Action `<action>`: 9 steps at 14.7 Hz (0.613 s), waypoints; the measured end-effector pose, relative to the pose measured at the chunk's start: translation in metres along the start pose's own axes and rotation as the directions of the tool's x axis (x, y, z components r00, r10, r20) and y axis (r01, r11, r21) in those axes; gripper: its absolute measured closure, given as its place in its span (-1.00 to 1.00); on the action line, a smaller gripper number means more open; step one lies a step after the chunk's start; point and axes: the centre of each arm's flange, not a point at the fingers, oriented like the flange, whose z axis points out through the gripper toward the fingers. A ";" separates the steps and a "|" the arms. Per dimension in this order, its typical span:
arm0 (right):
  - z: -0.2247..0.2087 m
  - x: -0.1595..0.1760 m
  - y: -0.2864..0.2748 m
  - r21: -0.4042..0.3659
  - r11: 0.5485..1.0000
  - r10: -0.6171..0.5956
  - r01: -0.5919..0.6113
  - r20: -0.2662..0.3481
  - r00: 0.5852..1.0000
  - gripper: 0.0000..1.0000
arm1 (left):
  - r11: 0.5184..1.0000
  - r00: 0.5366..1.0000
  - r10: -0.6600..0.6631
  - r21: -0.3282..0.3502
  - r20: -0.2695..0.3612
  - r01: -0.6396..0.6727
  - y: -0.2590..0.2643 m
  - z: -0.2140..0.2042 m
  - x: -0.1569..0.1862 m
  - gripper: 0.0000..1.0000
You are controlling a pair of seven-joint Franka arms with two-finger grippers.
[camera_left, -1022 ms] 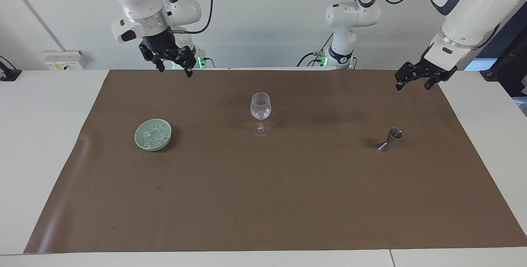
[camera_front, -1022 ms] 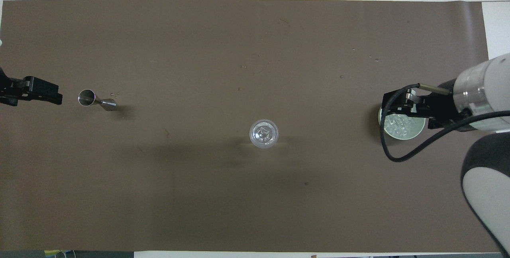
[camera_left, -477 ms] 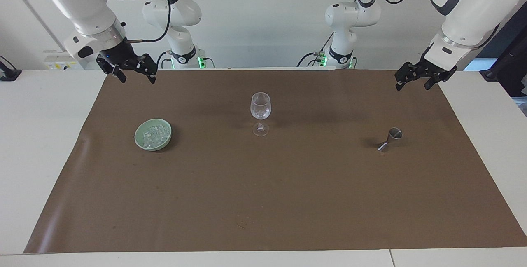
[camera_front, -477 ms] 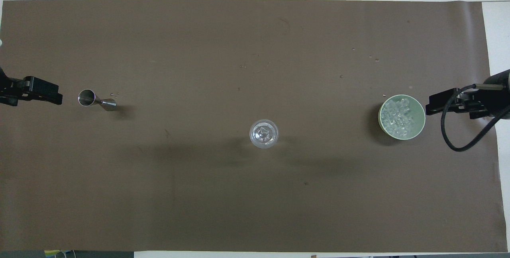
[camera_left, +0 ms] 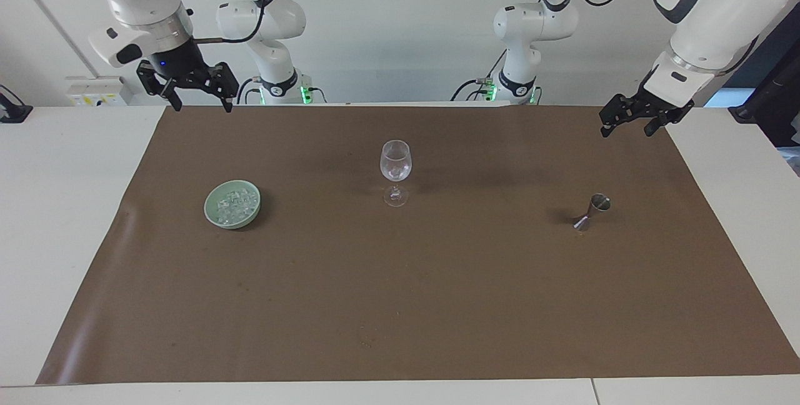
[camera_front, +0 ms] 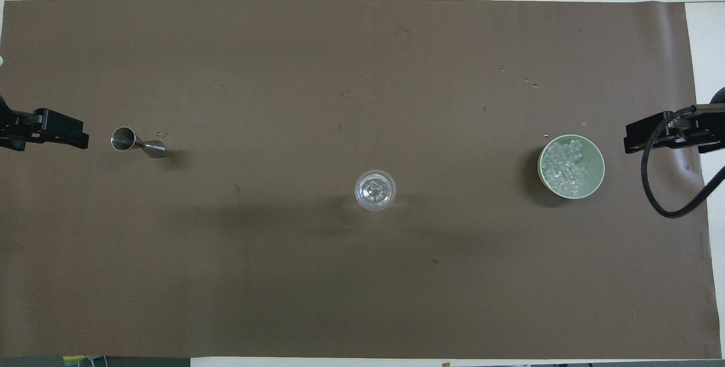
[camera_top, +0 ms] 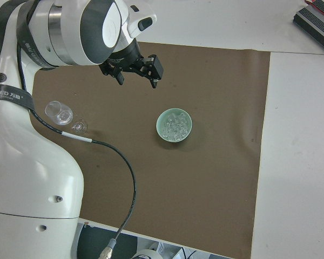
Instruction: Pour wine and add ice with both arms
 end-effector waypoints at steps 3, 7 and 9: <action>0.010 0.010 0.015 0.006 1.000 0.028 -0.028 0.008 1.000 -1.00 | 1.000 1.000 0.000 0.000 0.000 0.000 0.000 0.000 0.000 -1.00; 0.014 0.013 0.013 0.006 1.000 0.025 -0.025 0.008 1.000 -1.00 | 1.000 1.000 0.000 0.000 0.000 0.000 0.000 0.000 0.000 -1.00; 0.013 0.013 0.010 0.005 1.000 0.019 -0.019 0.007 1.000 -1.00 | 1.000 1.000 0.000 0.000 0.000 0.000 0.000 0.000 0.000 -1.00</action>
